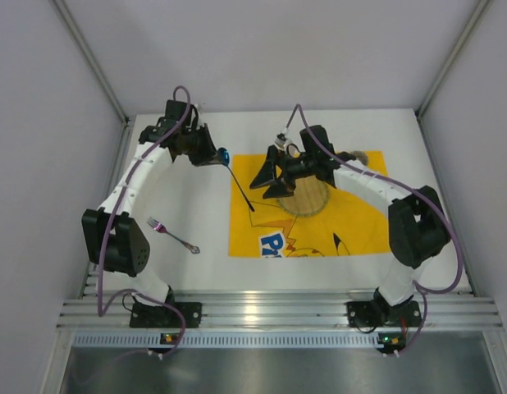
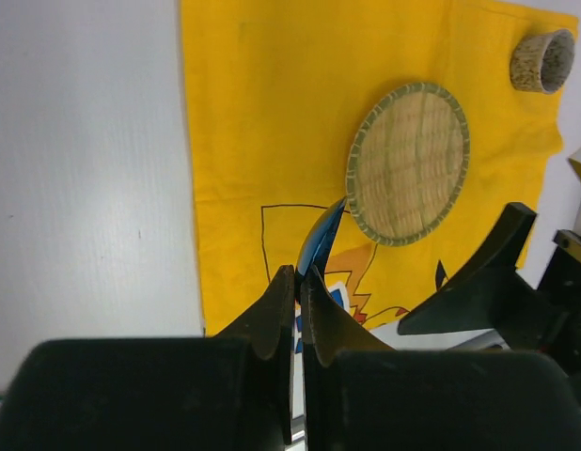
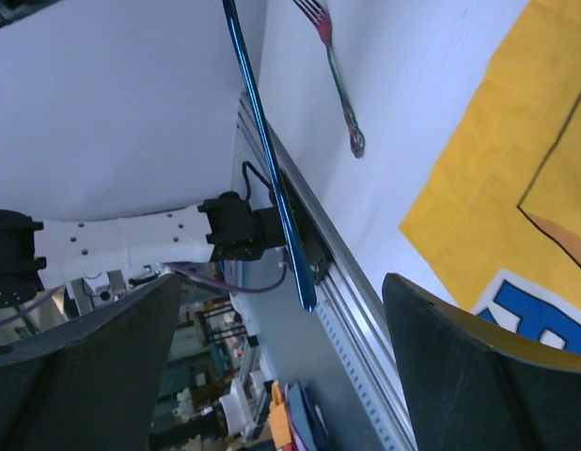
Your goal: Set the dinner table for one person
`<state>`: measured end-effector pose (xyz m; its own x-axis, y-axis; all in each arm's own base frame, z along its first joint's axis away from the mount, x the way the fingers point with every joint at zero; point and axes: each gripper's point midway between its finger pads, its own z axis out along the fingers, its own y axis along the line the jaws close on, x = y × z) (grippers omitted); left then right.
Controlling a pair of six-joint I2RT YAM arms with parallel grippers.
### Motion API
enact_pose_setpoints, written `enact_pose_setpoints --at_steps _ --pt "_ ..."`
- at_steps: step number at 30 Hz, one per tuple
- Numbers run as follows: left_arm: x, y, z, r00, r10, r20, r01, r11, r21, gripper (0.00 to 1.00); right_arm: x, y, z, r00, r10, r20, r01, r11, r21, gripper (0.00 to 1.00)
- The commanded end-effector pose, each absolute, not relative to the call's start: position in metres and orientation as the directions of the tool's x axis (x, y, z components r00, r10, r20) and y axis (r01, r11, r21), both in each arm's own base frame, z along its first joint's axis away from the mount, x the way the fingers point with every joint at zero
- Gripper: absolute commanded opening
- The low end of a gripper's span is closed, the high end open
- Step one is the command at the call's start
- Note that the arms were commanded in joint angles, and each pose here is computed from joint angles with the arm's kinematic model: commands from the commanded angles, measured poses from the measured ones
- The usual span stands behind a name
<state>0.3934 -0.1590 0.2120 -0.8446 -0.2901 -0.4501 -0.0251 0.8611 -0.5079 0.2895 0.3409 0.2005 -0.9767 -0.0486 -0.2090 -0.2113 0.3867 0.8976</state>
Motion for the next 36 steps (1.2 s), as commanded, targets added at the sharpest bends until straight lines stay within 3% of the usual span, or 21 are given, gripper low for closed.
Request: enact_pose_setpoints --at_steps 1,5,7,12,17,18,19,22,23,24,25,27,28,29,36 --pt "0.393 -0.181 0.261 -0.795 -0.306 -0.524 0.071 0.81 -0.582 0.0 0.284 0.361 0.213 -0.97 -0.057 -0.238 -0.243 0.31 0.919 0.88" --pt "0.387 -0.183 0.267 -0.785 -0.306 -0.539 0.088 0.805 -0.586 0.0 0.279 0.37 0.213 -0.971 -0.062 -0.232 -0.24 0.303 0.922 0.87" --pt "0.386 -0.184 0.269 -0.782 -0.307 -0.543 0.093 0.804 -0.588 0.0 0.277 0.374 0.213 -0.97 -0.063 -0.234 -0.242 0.298 0.924 0.8" --pt "0.384 -0.184 0.275 -0.771 -0.311 -0.556 0.105 0.799 -0.593 0.0 0.272 0.382 0.213 -0.972 -0.06 -0.229 -0.236 0.283 0.929 0.44" --pt "0.384 -0.186 0.282 -0.76 -0.324 -0.563 0.117 0.784 -0.609 0.0 0.273 0.379 0.213 -0.969 -0.05 -0.243 -0.247 0.289 0.925 0.21" --pt "0.384 -0.187 0.281 -0.76 -0.324 -0.563 0.12 0.781 -0.612 0.0 0.272 0.377 0.214 -0.968 -0.047 -0.245 -0.248 0.291 0.924 0.09" --pt "0.384 -0.188 0.283 -0.759 -0.326 -0.564 0.127 0.776 -0.618 0.0 0.273 0.375 0.214 -0.968 -0.042 -0.248 -0.249 0.295 0.922 0.02" --pt "0.382 -0.187 0.284 -0.754 -0.326 -0.571 0.133 0.775 -0.618 0.0 0.28 0.362 0.215 -0.964 0.001 -0.265 -0.251 0.317 0.915 0.0" --pt "0.381 -0.187 0.284 -0.752 -0.326 -0.574 0.134 0.776 -0.616 0.05 0.286 0.354 0.215 -0.96 0.02 -0.278 -0.257 0.325 0.91 0.0" --pt "0.38 -0.185 0.285 -0.748 -0.326 -0.578 0.131 0.781 -0.61 0.37 0.284 0.345 0.214 -0.964 0.03 -0.265 -0.239 0.348 0.907 0.0" --pt "0.379 -0.183 0.283 -0.748 -0.327 -0.577 0.122 0.788 -0.604 0.5 0.288 0.337 0.213 -0.962 0.05 -0.267 -0.231 0.366 0.902 0.0" --pt "0.376 -0.178 0.276 -0.754 -0.316 -0.576 0.107 0.805 -0.583 0.62 0.295 0.307 0.209 -0.958 0.098 -0.269 -0.205 0.421 0.884 0.0" --pt "0.374 -0.176 0.277 -0.749 -0.307 -0.587 0.114 0.813 -0.571 0.92 0.297 0.296 0.206 -0.954 0.123 -0.272 -0.192 0.448 0.873 0.0" --pt "0.373 -0.171 0.275 -0.744 -0.307 -0.593 0.1 0.826 -0.554 0.98 0.308 0.274 0.202 -0.943 0.163 -0.289 -0.181 0.477 0.86 0.0" --pt "0.346 -0.136 0.238 -0.737 -0.312 -0.599 0.001 0.887 -0.462 0.98 0.279 0.149 0.137 -0.929 0.276 -0.245 0.064 0.773 0.631 0.0"
